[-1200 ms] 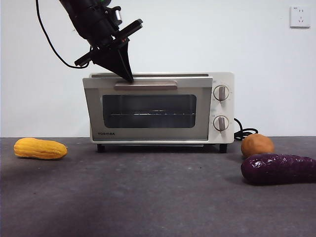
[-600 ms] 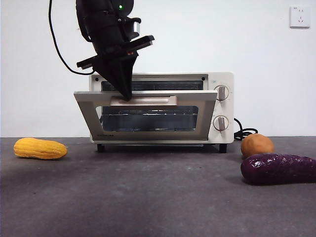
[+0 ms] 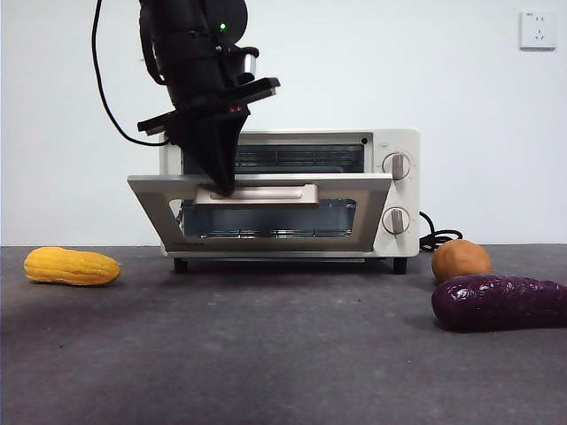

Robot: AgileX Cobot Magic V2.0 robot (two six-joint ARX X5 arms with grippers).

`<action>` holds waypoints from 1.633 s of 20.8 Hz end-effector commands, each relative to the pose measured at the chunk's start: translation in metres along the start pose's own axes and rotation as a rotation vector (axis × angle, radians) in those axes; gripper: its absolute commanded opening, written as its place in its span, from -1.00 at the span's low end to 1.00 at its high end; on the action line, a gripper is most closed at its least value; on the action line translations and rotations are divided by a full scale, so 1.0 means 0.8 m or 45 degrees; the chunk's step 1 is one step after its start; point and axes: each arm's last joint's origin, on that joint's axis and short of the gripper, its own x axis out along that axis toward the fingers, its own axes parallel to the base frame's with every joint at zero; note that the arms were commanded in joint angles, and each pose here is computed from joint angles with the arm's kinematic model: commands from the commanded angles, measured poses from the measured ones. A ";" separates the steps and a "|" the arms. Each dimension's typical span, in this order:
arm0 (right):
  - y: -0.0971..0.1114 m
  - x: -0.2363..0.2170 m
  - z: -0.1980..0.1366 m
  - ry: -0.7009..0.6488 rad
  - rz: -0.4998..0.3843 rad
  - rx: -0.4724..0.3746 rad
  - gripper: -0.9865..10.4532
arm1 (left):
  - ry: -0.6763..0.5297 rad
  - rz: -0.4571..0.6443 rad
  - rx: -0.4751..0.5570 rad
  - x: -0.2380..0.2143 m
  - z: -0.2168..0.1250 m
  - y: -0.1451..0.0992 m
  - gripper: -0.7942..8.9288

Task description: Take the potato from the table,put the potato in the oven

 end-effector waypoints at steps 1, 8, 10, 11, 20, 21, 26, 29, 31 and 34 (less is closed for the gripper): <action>0.001 -0.002 0.001 -0.009 0.005 -0.016 -0.83 | 0.054 0.049 -0.014 0.027 0.000 0.006 -0.85; 0.001 -0.002 0.000 -0.001 0.005 -0.017 -0.83 | 0.157 0.044 -0.013 0.060 -0.002 0.005 -0.85; 0.001 -0.002 0.000 0.006 0.003 -0.028 -0.83 | 0.182 0.041 -0.012 0.060 -0.005 0.004 -0.85; 0.001 -0.002 -0.001 0.011 0.000 -0.029 -0.83 | 0.201 0.040 -0.005 0.059 -0.006 0.004 -0.85; 0.000 -0.001 -0.001 0.019 -0.001 -0.037 -0.82 | 0.195 -0.010 0.037 0.023 -0.014 -0.002 -0.85; 0.000 0.001 0.000 0.024 -0.001 -0.034 -0.82 | 0.167 -0.032 0.038 0.008 -0.015 -0.004 -0.85; -0.013 0.024 0.012 0.103 -0.007 0.034 -0.48 | -0.095 -0.046 0.078 -0.101 -0.035 -0.019 -0.85; -0.025 0.049 0.025 0.148 -0.017 0.097 -0.48 | -0.311 -0.059 0.110 -0.189 -0.072 -0.031 -0.85; -0.034 0.065 0.038 0.124 -0.063 0.112 -0.38 | -0.437 -0.059 0.135 -0.245 -0.108 -0.037 -0.85; -0.040 0.089 0.052 0.093 -0.119 0.104 -0.29 | -0.603 -0.036 0.138 -0.313 -0.169 -0.037 -0.85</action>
